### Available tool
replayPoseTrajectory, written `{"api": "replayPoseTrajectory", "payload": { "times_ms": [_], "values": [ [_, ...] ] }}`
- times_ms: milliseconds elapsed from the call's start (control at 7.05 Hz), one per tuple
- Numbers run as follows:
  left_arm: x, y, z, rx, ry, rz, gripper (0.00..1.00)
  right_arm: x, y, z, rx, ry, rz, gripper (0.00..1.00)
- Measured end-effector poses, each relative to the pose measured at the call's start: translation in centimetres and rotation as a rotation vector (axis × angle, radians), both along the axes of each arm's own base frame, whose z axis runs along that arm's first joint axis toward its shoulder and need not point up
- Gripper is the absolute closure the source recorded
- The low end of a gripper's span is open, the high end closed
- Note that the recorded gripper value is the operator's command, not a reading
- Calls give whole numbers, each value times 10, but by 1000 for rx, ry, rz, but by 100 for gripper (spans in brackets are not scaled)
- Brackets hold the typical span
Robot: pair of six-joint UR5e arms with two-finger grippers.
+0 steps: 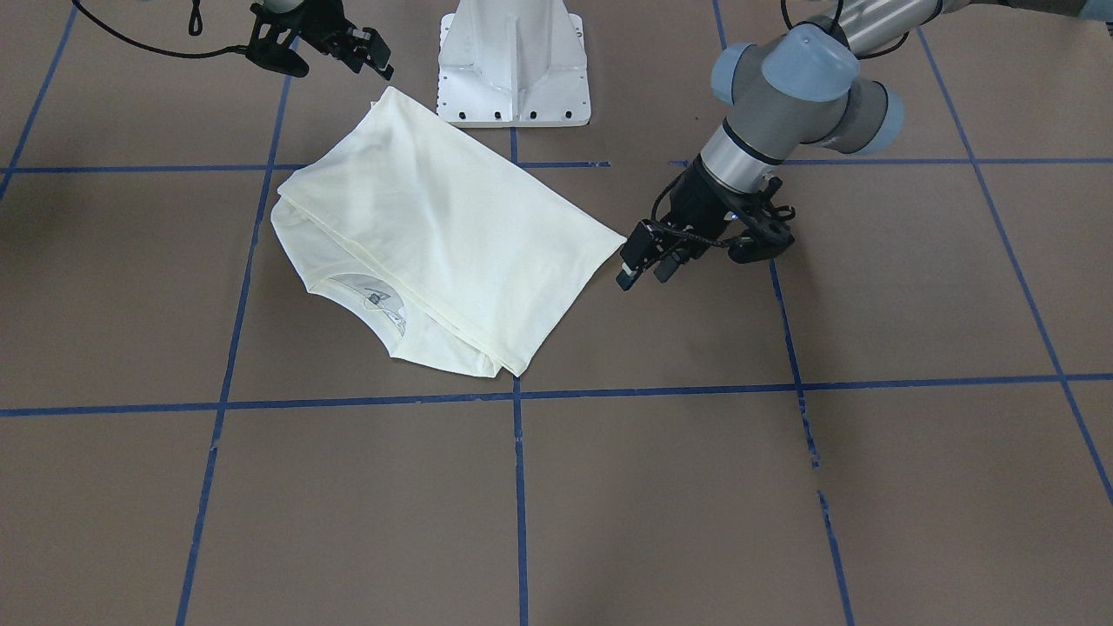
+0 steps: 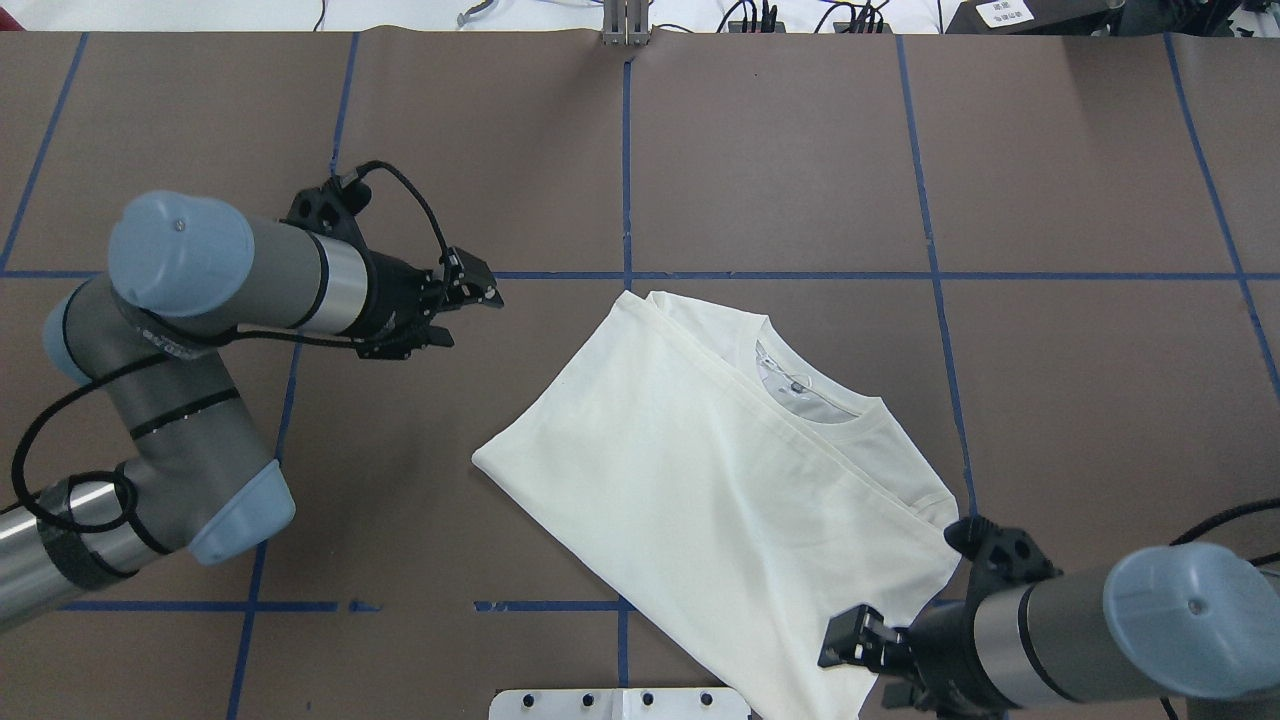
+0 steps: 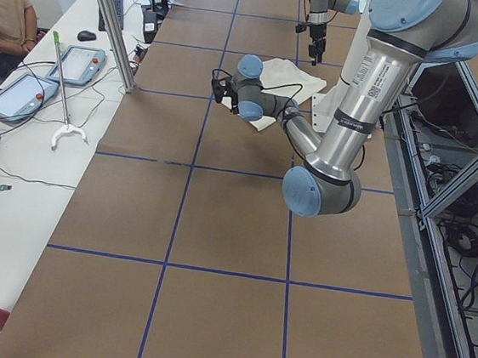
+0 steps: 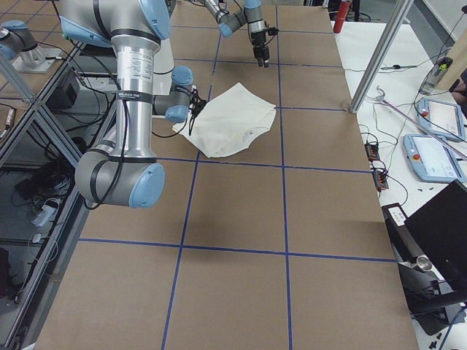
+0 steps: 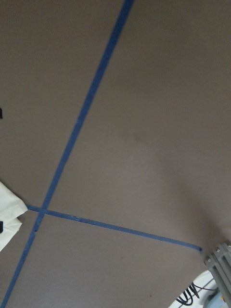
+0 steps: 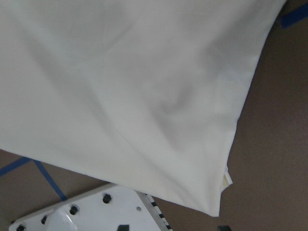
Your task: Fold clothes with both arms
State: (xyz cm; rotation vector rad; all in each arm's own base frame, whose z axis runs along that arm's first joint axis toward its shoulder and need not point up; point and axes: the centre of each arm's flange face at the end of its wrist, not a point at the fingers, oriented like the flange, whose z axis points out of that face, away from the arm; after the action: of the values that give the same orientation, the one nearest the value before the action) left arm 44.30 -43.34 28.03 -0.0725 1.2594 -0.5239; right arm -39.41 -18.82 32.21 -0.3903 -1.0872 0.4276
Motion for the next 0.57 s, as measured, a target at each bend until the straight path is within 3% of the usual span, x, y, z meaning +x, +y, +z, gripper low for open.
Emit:
{"api": "replayPoseTrajectory", "payload": {
  "times_ms": [284,567],
  "values": [
    [43,51,22,-67,-33,48,24,3,-55,8,36,14,121,0],
    [63,71,28,-73,-60,48,27,1,-69,4,51,8,145,0]
  ]
}}
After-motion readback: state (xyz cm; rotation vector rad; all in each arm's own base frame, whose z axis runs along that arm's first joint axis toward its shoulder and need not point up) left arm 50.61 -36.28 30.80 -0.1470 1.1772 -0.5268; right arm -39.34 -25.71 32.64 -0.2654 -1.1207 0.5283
